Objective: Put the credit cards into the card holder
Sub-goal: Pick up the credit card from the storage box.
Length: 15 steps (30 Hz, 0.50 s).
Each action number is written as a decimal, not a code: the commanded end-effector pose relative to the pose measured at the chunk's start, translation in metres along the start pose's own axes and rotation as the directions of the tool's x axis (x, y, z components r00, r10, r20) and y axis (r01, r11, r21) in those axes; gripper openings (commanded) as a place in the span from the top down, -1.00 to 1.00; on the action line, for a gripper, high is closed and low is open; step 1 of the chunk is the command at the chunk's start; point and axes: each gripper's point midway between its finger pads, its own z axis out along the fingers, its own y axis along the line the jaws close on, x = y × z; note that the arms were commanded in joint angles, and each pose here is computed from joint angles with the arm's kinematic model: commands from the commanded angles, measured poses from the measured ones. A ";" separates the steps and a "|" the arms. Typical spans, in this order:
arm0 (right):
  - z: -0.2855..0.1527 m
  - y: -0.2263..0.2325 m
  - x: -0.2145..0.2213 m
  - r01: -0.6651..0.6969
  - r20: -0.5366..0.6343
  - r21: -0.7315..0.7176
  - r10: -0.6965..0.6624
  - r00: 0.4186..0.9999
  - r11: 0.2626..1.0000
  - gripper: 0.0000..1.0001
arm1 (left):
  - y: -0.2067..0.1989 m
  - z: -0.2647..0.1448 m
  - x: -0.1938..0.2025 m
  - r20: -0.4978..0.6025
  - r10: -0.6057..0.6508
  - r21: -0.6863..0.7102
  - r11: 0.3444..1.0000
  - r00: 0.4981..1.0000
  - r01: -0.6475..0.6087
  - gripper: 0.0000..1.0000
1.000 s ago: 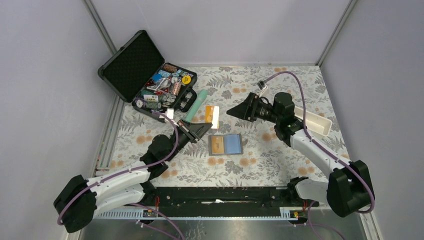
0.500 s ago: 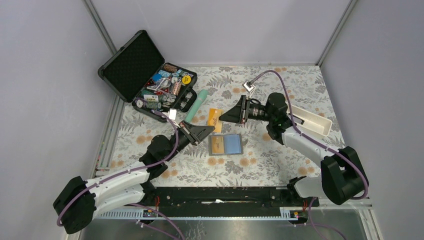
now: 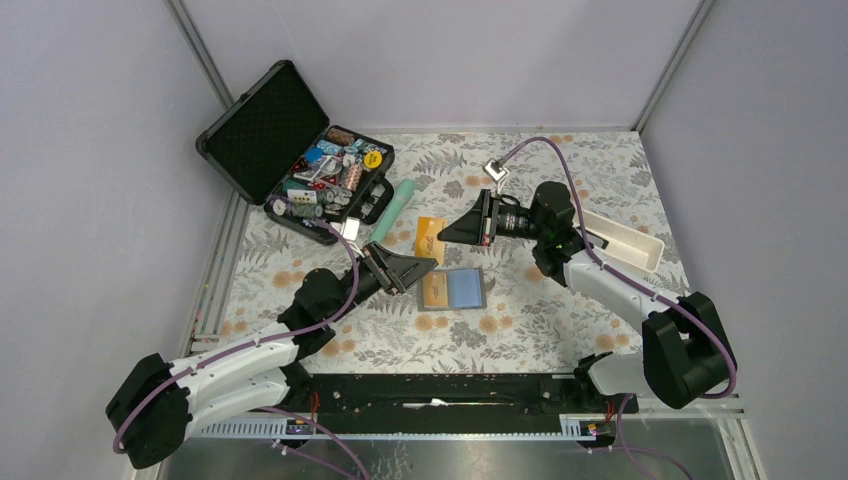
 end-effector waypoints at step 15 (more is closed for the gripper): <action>-0.007 0.018 0.023 0.086 -0.203 -0.074 -0.099 0.974 0.994 1.00 | -0.032 0.004 -0.015 -0.030 0.055 0.102 0.993 0.998 -0.052 0.39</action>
